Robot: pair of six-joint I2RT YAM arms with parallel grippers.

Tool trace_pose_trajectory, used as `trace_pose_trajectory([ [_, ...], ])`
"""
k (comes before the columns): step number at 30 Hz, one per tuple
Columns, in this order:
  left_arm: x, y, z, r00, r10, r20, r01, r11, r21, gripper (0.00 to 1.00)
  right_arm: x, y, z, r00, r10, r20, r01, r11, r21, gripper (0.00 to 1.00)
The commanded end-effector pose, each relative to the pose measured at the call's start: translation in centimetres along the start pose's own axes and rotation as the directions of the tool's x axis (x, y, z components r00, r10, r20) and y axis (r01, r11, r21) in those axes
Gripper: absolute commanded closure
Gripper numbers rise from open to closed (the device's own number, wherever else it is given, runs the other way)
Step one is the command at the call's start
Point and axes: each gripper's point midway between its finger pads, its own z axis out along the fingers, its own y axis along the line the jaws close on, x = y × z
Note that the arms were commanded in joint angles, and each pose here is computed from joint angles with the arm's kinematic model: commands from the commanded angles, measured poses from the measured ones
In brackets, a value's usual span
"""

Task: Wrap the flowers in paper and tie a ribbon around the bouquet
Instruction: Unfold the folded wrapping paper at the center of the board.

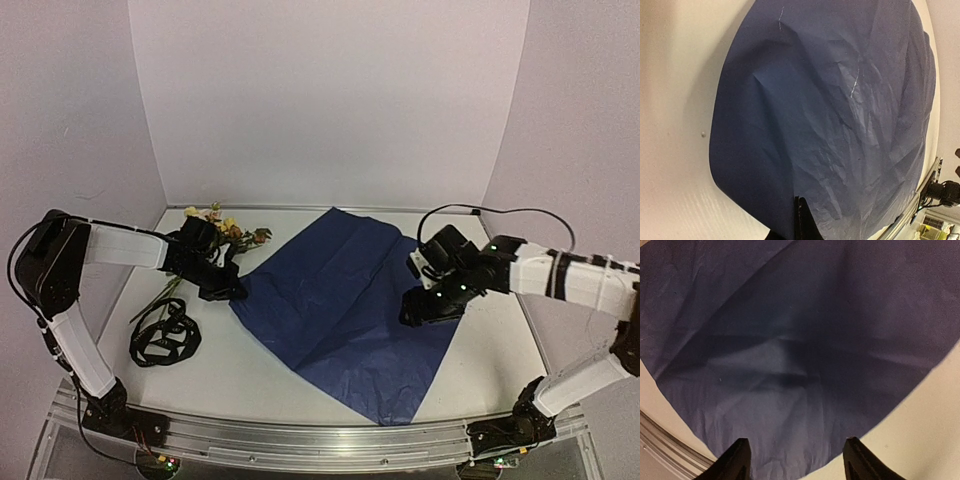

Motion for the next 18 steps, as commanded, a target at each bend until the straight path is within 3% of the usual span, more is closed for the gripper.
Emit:
trace_pose_trajectory([
  [1,-1.0,0.6,-0.8,0.998,0.042,-0.047,-0.042,0.999,0.002,1.0,-5.2,5.9,2.8,1.0,-0.01,-0.019,0.005,0.971,-0.241,0.48],
  [6,-2.2,1.4,-0.6,0.999,0.019,-0.037,-0.021,0.999,-0.044,1.0,-6.4,8.0,7.2,0.991,0.08,-0.107,-0.107,0.954,-0.279,0.56],
  [18,-5.1,4.7,-0.2,0.999,-0.052,0.0,0.051,0.985,-0.166,0.97,-4.0,4.0,13.4,0.967,0.209,-0.144,-0.217,0.976,-0.037,0.7],
])
